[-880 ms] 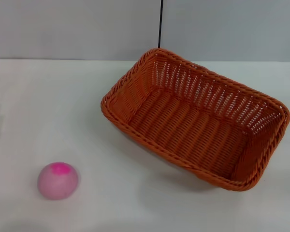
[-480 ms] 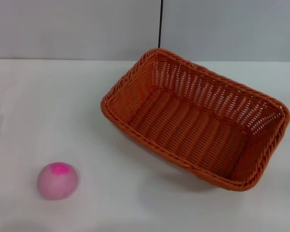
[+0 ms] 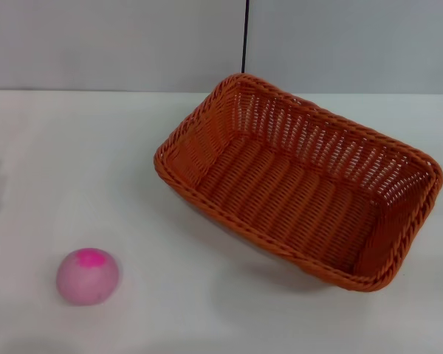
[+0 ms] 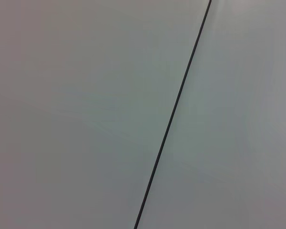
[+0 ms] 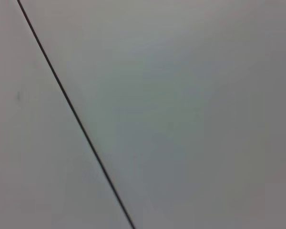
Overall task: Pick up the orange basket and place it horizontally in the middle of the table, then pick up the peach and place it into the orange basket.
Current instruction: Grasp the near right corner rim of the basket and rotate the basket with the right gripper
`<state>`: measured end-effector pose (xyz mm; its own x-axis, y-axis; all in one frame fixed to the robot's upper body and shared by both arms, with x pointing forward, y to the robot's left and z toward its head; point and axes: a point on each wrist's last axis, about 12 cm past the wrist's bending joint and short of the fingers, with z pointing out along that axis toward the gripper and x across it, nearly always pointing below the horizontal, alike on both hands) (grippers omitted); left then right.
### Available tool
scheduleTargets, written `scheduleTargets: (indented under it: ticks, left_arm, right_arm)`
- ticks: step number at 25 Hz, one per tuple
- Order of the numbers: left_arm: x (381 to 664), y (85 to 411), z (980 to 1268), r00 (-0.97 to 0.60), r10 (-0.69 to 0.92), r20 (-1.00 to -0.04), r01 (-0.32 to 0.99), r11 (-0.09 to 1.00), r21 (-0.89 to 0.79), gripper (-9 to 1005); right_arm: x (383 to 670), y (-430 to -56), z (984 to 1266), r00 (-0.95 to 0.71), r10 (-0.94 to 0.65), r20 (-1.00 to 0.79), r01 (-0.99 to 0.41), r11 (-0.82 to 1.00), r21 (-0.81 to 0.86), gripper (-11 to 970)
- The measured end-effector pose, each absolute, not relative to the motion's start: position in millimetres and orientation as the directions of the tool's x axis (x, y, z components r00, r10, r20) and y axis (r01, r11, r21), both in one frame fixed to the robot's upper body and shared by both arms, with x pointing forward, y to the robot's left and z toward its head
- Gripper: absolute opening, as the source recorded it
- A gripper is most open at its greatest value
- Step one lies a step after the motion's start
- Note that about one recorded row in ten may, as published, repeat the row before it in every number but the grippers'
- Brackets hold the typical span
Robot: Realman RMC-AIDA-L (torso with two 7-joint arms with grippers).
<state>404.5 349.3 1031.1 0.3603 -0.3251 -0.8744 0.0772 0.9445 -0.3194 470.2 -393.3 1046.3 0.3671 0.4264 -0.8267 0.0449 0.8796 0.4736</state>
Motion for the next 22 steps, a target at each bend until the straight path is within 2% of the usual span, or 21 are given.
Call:
scheduleTargets:
  ticks: [3, 7, 10, 12, 13, 14, 17, 22]
  left_arm:
    - [404.5, 349.3, 1031.2, 0.360, -0.325, -0.875, 0.079, 0.945, -0.318, 680]
    - [404.5, 349.3, 1031.2, 0.360, -0.325, -0.875, 0.079, 0.945, -0.318, 678]
    - [403.6, 349.6, 1030.9, 0.359, -0.324, -0.875, 0.077, 0.945, -0.318, 676]
    - [403.4, 349.6, 1030.8, 0.359, -0.324, -0.875, 0.077, 0.945, -0.318, 496]
    - [403.4, 349.6, 1030.8, 0.359, -0.324, -0.875, 0.077, 0.945, -0.318, 486]
    - [403.4, 349.6, 1030.8, 0.359, -0.324, -0.875, 0.077, 0.945, -0.318, 476]
    - [403.5, 349.4, 1030.8, 0.359, -0.325, -0.875, 0.077, 0.945, -0.319, 446]
    - [403.3, 349.2, 1030.4, 0.357, -0.325, -0.876, 0.075, 0.945, -0.320, 436]
  right_arm:
    - [470.1, -396.6, 1048.6, 0.368, 0.525, -0.767, -0.007, 0.827, 0.563, 427]
    - [468.3, -400.9, 1052.2, 0.377, 0.575, -0.726, -0.044, 0.794, 0.606, 428]
    - [466.0, -400.5, 1061.2, 0.361, 0.568, -0.740, -0.129, 0.816, 0.564, 429]
    - [466.1, -397.3, 1069.9, 0.331, 0.540, -0.774, -0.215, 0.842, 0.495, 429]
    - [469.1, -396.4, 1077.7, 0.283, 0.533, -0.797, -0.293, 0.840, 0.457, 430]
    - [469.1, -396.4, 1077.7, 0.283, 0.533, -0.797, -0.293, 0.840, 0.457, 430]
    - [484.2, -398.4, 1097.9, 0.127, 0.517, -0.846, -0.444, 0.793, 0.417, 431]
    - [511.5, -404.4, 1138.6, -0.131, 0.423, -0.897, -0.585, 0.697, 0.414, 432]
